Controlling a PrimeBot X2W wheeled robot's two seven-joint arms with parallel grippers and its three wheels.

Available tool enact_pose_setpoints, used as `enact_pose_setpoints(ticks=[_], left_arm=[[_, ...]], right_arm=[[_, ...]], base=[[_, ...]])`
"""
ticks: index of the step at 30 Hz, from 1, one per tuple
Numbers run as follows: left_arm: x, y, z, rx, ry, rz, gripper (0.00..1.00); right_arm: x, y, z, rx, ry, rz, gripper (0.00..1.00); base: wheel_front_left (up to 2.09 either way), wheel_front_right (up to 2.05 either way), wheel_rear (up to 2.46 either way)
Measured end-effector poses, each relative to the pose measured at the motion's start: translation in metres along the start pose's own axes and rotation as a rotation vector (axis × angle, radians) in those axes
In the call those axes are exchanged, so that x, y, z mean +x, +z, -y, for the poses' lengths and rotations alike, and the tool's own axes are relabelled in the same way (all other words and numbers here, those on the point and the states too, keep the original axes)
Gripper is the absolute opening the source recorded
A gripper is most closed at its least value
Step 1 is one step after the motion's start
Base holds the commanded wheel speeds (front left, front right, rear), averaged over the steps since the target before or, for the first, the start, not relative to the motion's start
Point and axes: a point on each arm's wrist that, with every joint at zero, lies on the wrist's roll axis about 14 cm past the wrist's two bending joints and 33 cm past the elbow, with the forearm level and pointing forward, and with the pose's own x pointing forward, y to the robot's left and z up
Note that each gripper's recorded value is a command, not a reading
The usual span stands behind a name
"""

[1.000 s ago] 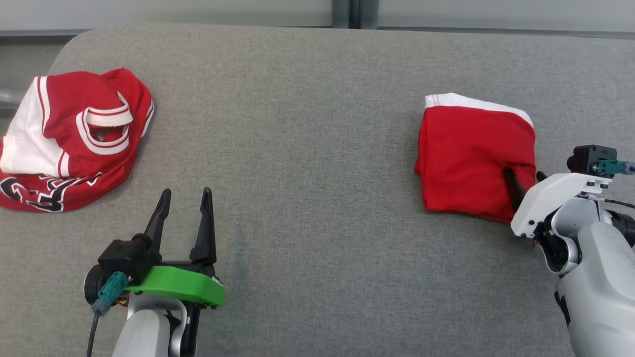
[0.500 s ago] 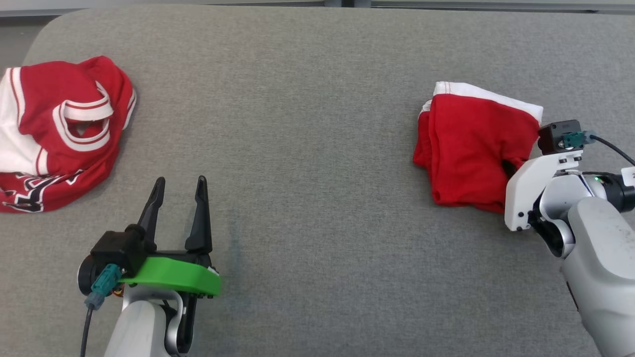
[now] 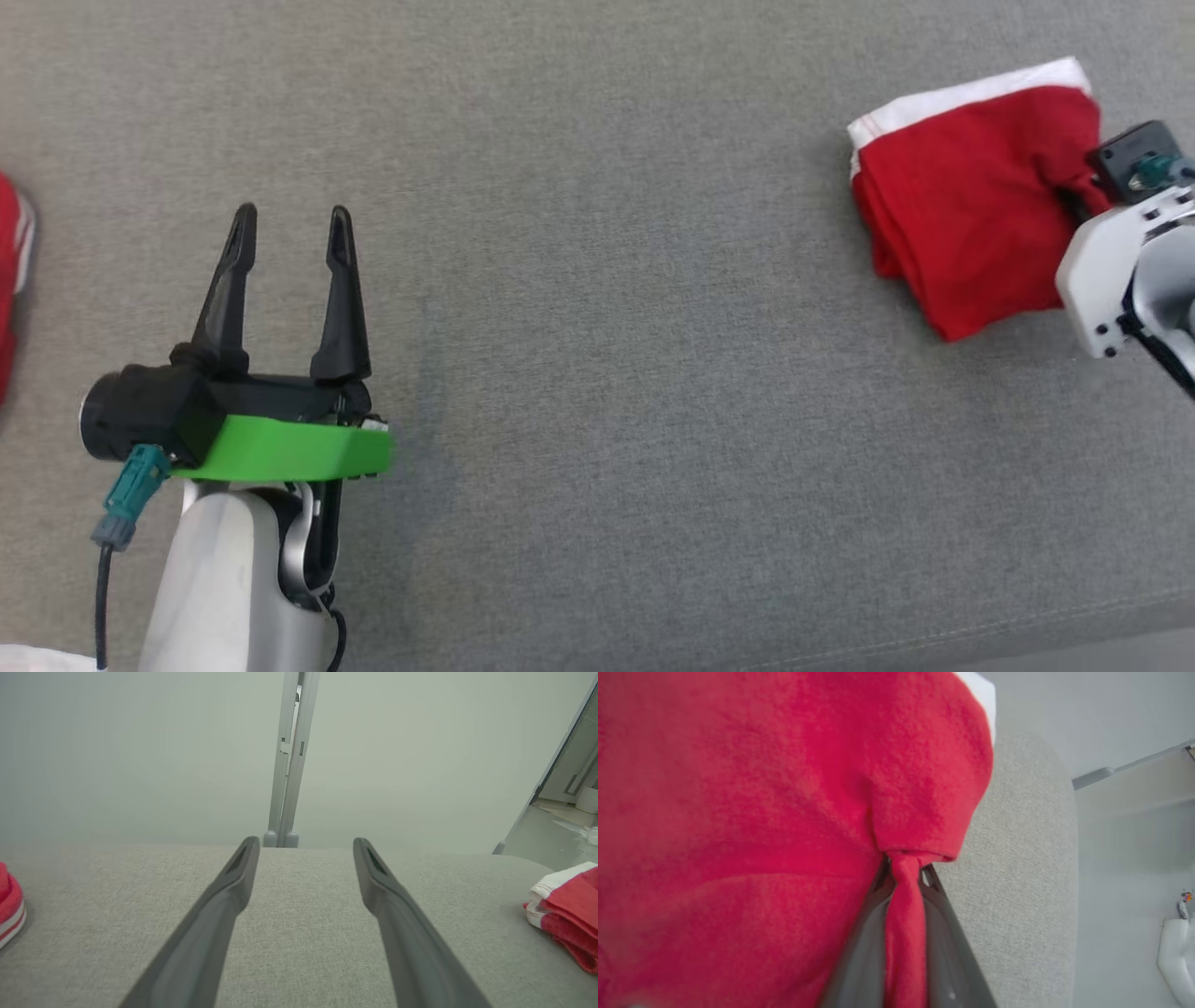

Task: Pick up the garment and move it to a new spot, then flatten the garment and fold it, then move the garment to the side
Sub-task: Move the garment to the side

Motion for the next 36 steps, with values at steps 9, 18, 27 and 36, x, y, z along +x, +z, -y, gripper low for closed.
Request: enact_pose_setpoints(ticks=[9, 18, 27, 36], left_arm=[[0.024, -0.034, 0.031, -0.029, -0.137, -0.025, 1.0], [0.024, -0.059, 0.038, -0.045, -0.206, -0.056, 1.0], [0.012, -0.072, 0.026, -0.024, -0.195, -0.104, 1.0], [0.01, -0.056, 0.028, -0.026, -0.181, -0.08, 1.0]], right_arm=[[0.007, -0.046, 0.057, -0.146, -0.116, -0.063, 0.0], [0.0, -0.081, 0.125, -0.197, -0.274, -0.133, 0.0], [0.003, -0.075, 0.133, -0.226, -0.339, -0.058, 1.0], [-0.015, -0.052, 0.135, -0.139, -0.43, 0.137, 1.0]], base=[[0.0, 0.0, 0.0], [0.0, 0.0, 0.0], [0.0, 0.0, 0.0], [0.0, 0.0, 0.0]])
